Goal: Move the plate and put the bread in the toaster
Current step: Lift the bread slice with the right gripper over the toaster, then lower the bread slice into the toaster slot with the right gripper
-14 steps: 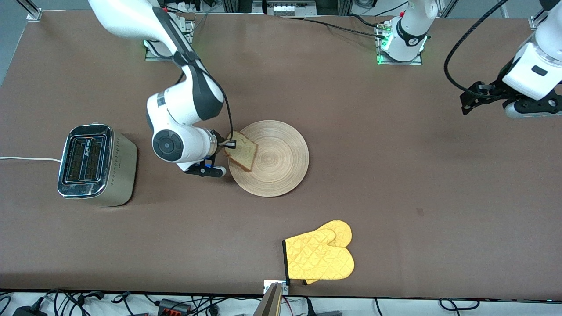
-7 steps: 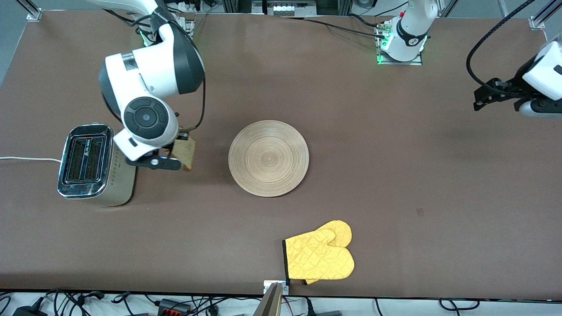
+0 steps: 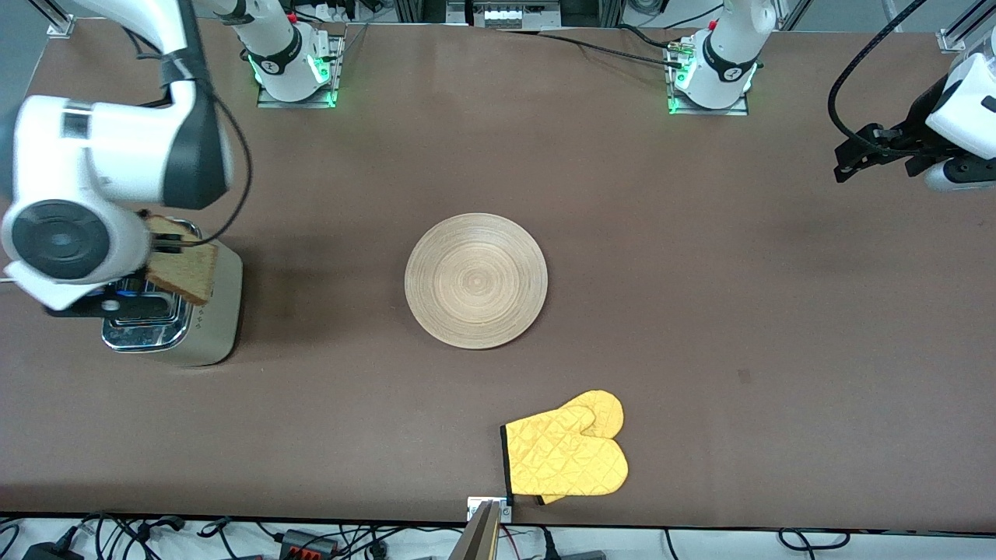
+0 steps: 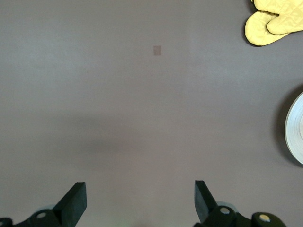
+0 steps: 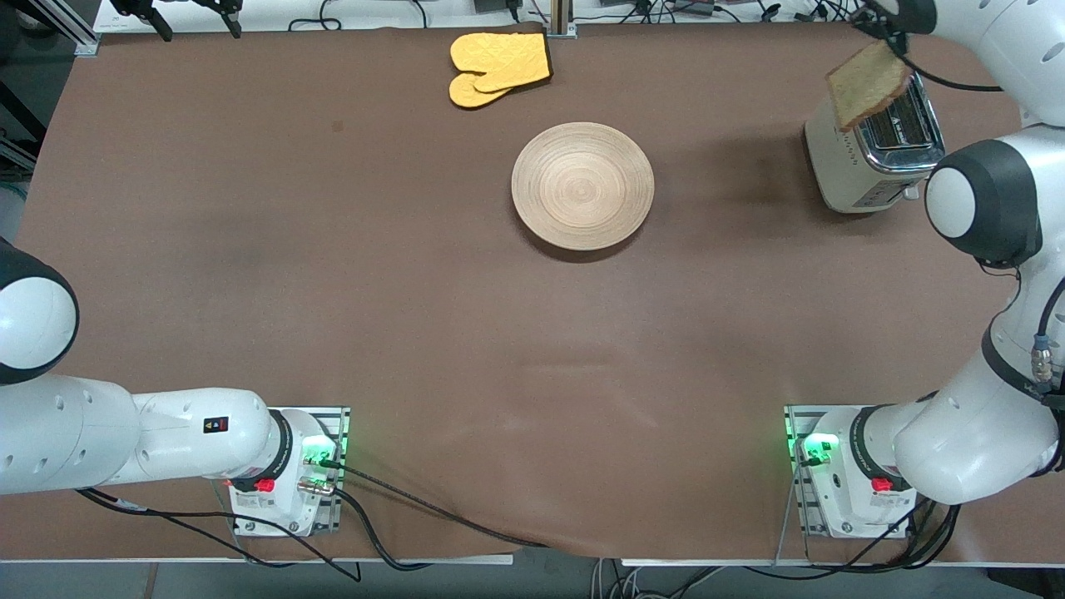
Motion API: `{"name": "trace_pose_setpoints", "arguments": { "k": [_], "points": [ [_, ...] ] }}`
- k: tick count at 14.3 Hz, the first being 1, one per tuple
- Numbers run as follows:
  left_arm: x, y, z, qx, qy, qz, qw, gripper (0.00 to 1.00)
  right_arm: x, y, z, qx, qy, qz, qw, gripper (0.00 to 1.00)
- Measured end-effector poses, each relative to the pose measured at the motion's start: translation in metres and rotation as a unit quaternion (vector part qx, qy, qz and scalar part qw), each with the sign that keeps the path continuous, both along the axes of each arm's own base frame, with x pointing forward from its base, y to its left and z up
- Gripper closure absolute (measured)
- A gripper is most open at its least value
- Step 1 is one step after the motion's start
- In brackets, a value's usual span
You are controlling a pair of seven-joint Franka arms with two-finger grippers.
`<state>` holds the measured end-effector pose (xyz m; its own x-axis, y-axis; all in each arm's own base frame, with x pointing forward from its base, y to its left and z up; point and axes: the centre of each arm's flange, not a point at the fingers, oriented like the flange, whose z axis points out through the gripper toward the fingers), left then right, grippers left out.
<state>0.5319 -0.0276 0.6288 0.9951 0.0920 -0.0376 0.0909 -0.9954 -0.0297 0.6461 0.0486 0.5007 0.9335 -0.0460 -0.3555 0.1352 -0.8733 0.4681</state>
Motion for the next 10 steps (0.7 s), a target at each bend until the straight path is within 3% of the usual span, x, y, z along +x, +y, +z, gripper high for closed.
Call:
{"name": "trace_pose_setpoints", "arguments": {
  "k": [3,10],
  "points": [
    [0.006,0.005,0.003,-0.015,-0.023,0.007,1.000,0.00,0.000,-0.032,0.010,0.001,0.011,0.007,1.000,0.97],
    [0.012,0.004,-0.007,-0.017,-0.015,0.006,1.000,0.00,0.015,-0.042,-0.036,-0.013,0.038,0.008,0.999,0.97]
  ]
}}
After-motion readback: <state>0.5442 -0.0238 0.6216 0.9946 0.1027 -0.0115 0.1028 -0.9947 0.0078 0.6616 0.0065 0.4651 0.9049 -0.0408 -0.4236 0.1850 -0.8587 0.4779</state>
